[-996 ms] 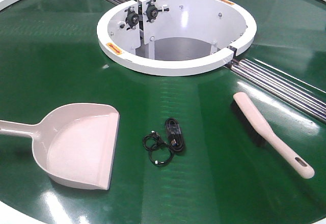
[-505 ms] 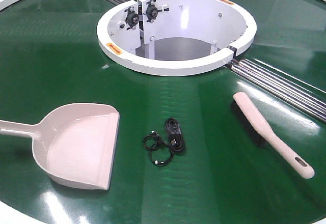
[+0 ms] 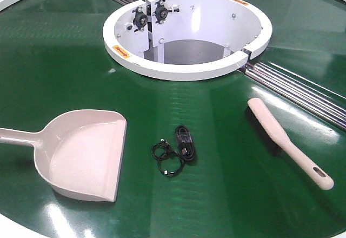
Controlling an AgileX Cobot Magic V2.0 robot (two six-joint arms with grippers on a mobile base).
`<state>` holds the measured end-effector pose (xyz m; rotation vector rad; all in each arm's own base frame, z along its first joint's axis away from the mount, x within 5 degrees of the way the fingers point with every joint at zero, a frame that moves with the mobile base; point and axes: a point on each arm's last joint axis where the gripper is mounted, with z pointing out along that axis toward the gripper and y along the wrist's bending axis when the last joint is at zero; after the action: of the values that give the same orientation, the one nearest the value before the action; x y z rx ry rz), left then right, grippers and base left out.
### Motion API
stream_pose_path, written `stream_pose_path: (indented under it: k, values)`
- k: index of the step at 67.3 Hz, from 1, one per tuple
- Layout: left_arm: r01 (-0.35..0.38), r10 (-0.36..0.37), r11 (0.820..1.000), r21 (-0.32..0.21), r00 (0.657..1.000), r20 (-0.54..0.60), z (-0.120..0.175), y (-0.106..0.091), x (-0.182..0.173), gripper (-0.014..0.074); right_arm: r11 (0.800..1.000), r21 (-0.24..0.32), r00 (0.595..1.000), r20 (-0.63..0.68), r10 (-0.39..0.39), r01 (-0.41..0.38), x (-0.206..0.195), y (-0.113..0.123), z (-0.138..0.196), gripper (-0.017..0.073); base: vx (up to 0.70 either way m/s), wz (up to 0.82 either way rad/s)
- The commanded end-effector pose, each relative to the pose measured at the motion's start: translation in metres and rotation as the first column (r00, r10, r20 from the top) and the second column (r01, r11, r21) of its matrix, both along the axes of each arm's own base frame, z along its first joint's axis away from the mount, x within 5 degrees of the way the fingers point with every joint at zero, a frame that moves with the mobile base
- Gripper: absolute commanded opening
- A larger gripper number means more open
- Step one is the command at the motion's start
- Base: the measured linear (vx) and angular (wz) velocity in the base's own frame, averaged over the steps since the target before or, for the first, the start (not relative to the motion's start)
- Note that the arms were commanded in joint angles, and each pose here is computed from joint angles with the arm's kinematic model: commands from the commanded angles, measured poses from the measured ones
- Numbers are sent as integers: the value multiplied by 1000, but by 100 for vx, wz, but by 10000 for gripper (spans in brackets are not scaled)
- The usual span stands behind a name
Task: Clean and inspect green conveyor with broom and dustpan
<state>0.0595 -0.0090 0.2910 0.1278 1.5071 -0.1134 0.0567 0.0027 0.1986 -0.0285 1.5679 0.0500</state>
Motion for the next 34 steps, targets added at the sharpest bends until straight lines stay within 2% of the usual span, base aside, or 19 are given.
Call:
stream_pose_path:
  k: [1,11,20,34]
  values:
    - [-3,4,1000,10,999,-39,30,-2,16,-8,1000,-4,997,71,4,-4,-1,0,0,-10,0,0]
    - [-6,13,999,36,980,-201,38,-7,45,-8,1000,-4,997,71,4,-4,-1,0,0,-10,0,0]
    - [-2,22,998,59,937,-347,22,-10,65,-8,1000,-4,997,71,4,-4,-1,0,0,-10,0,0]
    - [2,28,998,69,901,-433,11,-12,79,-8,1000,-4,997,71,4,-4,-1,0,0,-10,0,0]
